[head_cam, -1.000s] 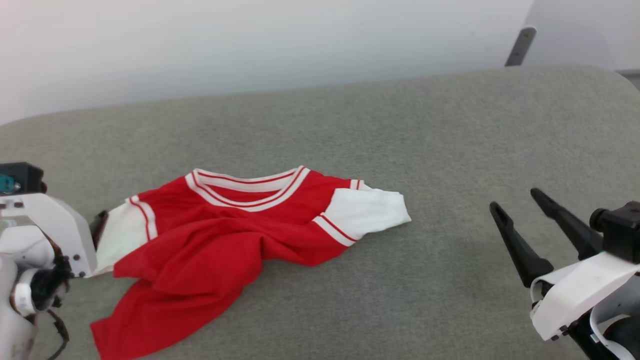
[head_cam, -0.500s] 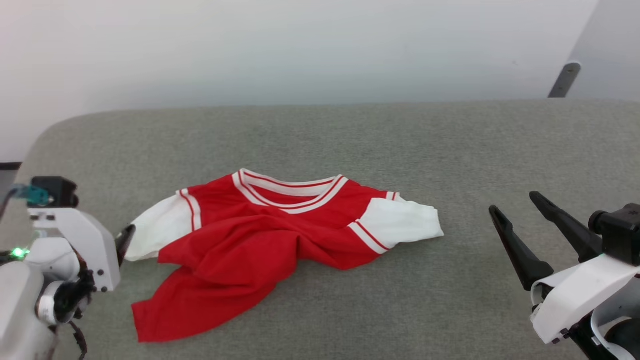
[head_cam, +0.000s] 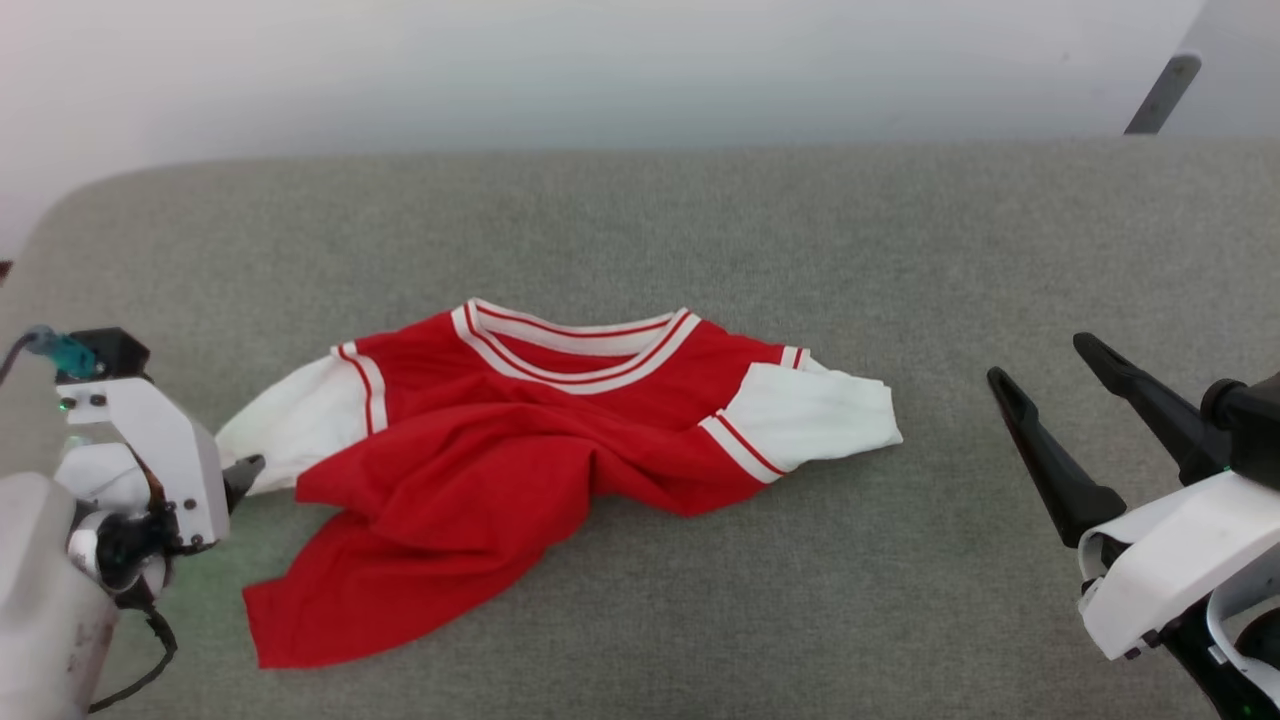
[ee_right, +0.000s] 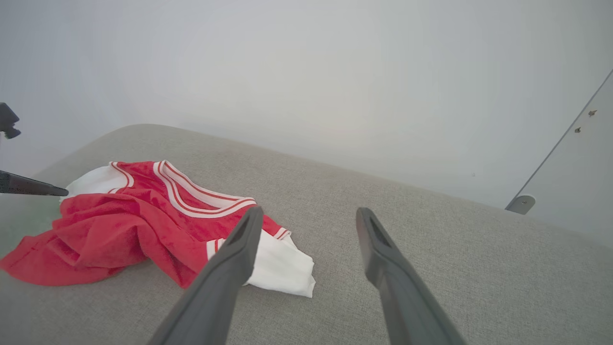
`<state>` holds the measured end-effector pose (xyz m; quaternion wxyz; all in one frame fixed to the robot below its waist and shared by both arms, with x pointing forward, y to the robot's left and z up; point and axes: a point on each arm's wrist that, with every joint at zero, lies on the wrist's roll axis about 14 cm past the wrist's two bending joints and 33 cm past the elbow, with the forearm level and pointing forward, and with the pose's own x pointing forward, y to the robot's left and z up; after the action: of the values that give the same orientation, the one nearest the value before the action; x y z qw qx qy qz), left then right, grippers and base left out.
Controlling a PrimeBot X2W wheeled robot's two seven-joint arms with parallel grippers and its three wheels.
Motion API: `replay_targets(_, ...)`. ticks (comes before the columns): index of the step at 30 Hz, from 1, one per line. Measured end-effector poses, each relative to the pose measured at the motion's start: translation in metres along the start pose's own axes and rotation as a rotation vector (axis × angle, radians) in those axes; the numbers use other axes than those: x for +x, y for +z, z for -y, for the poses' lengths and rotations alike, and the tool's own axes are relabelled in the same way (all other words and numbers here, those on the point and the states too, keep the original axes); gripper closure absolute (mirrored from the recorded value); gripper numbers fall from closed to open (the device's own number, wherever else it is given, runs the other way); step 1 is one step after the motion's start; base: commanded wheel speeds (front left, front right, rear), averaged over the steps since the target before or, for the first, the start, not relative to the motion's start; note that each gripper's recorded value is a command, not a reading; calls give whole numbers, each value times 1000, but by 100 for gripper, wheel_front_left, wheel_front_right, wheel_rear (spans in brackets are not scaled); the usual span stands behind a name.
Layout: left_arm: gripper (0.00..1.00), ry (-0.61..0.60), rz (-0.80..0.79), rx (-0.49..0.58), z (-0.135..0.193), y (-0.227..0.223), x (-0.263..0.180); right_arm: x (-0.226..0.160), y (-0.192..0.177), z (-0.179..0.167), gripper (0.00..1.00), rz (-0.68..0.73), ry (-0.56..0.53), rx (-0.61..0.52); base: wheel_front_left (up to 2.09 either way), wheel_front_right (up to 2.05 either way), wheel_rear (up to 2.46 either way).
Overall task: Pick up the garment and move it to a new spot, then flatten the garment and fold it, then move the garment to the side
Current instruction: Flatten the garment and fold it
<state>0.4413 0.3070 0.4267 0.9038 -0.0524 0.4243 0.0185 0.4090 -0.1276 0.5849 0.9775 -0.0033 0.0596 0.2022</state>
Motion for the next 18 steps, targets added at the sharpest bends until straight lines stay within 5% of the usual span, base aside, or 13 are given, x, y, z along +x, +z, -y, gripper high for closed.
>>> replay_targets(10,0,27,-121,-35,-7,-20,28,14,-12,7,0,-49,1,-4,0,0,0)
replay_targets(12,55,30,-123,-54,-8,-20,31,16,-12,8,0,-49,2,-8,0,0,0)
replay_targets(14,63,36,-138,-60,-9,-21,34,17,-14,9,0,-57,1,-8,0,0,0)
replay_targets(15,100,38,-141,-70,-10,-21,35,18,-15,9,0,-62,1,-8,0,0,0)
replay_targets(18,100,40,-166,-94,-12,-23,39,22,-15,12,0,-67,-2,-16,0,0,0)
